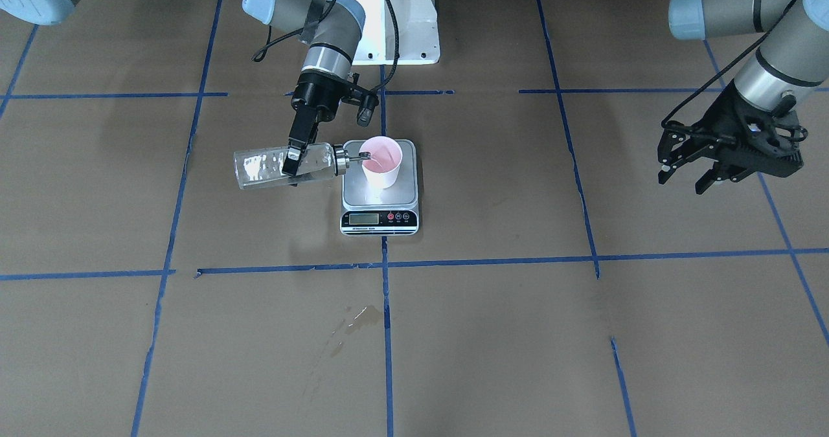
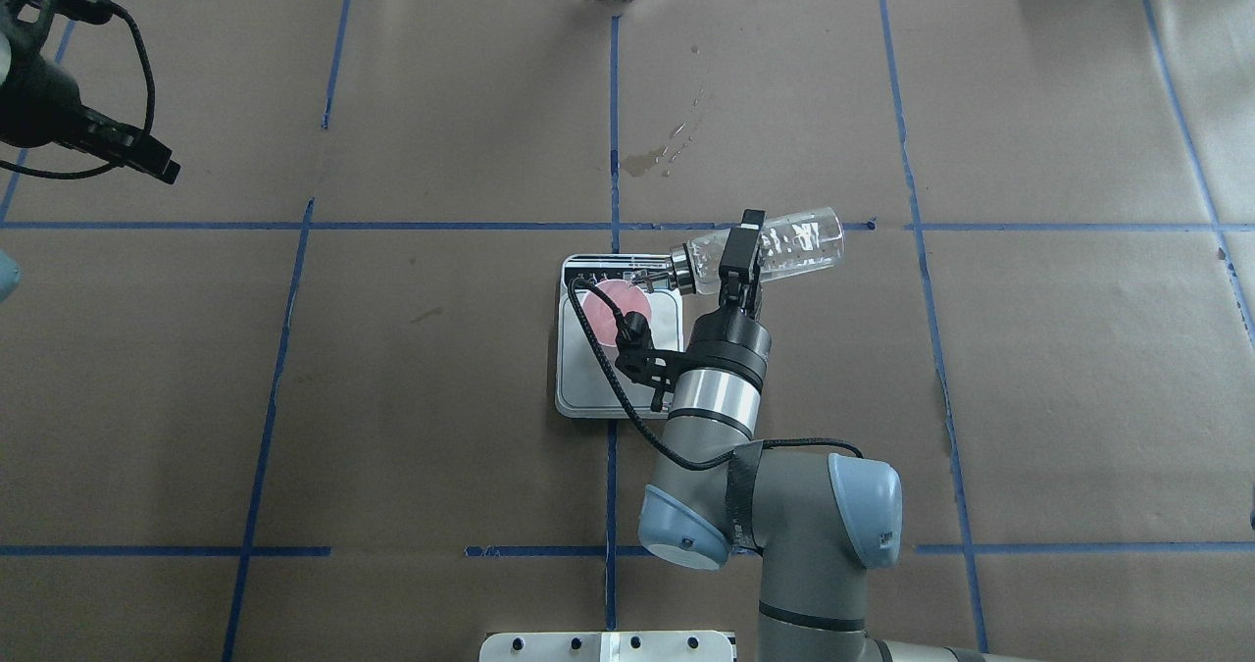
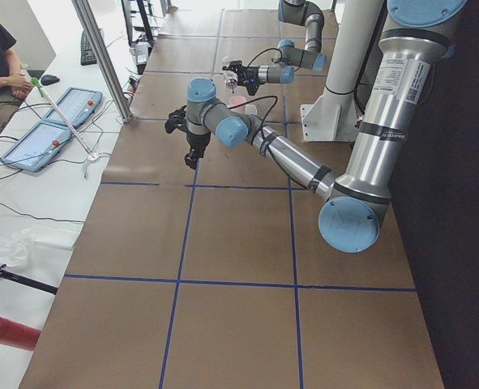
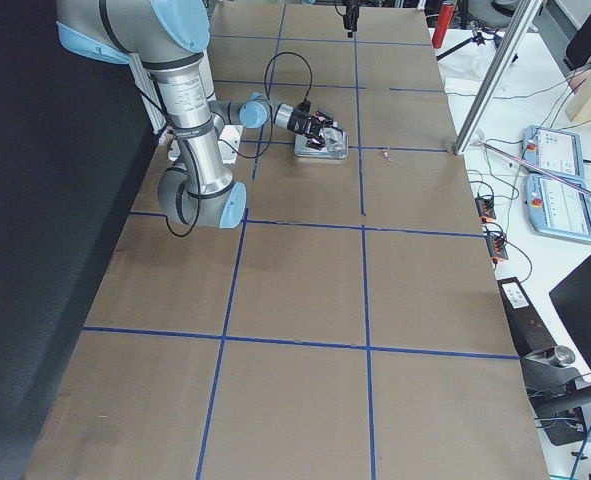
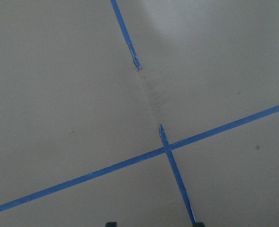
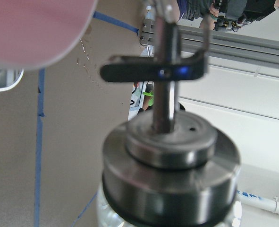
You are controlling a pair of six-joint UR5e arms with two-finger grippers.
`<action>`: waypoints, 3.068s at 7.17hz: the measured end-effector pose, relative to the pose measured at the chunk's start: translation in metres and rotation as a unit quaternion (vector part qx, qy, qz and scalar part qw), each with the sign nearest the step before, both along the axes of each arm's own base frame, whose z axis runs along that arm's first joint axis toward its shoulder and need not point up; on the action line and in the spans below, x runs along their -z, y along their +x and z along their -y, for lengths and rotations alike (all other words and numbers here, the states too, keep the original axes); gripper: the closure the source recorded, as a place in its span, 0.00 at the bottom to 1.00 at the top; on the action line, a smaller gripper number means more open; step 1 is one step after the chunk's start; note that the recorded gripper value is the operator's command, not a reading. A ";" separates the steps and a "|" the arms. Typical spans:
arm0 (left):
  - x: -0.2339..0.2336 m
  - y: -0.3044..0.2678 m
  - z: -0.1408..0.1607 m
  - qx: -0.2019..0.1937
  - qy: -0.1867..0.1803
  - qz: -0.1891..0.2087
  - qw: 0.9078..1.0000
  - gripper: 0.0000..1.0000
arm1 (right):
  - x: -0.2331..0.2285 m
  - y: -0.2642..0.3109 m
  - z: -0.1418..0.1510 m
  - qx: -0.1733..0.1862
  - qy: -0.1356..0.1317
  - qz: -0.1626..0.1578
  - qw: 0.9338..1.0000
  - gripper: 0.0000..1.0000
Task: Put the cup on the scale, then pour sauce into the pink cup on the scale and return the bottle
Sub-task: 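Tilt the bottle with the right gripper to pour into the pink cup, then turn the bottle upright and carry it back beside the scale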
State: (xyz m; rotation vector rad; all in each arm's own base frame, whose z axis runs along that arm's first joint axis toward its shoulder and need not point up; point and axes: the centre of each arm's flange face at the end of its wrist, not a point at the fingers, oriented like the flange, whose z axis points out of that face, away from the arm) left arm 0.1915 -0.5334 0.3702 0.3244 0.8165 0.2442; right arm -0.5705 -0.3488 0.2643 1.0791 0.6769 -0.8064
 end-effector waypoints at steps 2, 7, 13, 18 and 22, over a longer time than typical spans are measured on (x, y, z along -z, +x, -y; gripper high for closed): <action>0.000 0.000 0.000 0.000 0.000 0.000 1.000 0.38 | 0.003 0.004 0.000 0.000 0.002 0.004 1.000 1.00; 0.004 -0.002 -0.001 0.001 0.003 -0.002 1.000 0.38 | 0.016 0.029 -0.004 -0.014 0.009 0.073 0.997 1.00; 0.010 -0.003 -0.004 0.001 0.007 -0.006 1.000 0.38 | 0.006 0.027 -0.029 -0.087 -0.044 0.484 0.869 1.00; 0.013 -0.005 -0.005 0.004 0.006 -0.009 1.000 0.38 | -0.043 0.083 -0.034 -0.160 -0.060 0.720 0.672 1.00; 0.021 -0.007 -0.008 0.014 0.003 -0.016 1.000 0.38 | -0.124 0.145 -0.032 -0.204 -0.094 0.742 0.631 1.00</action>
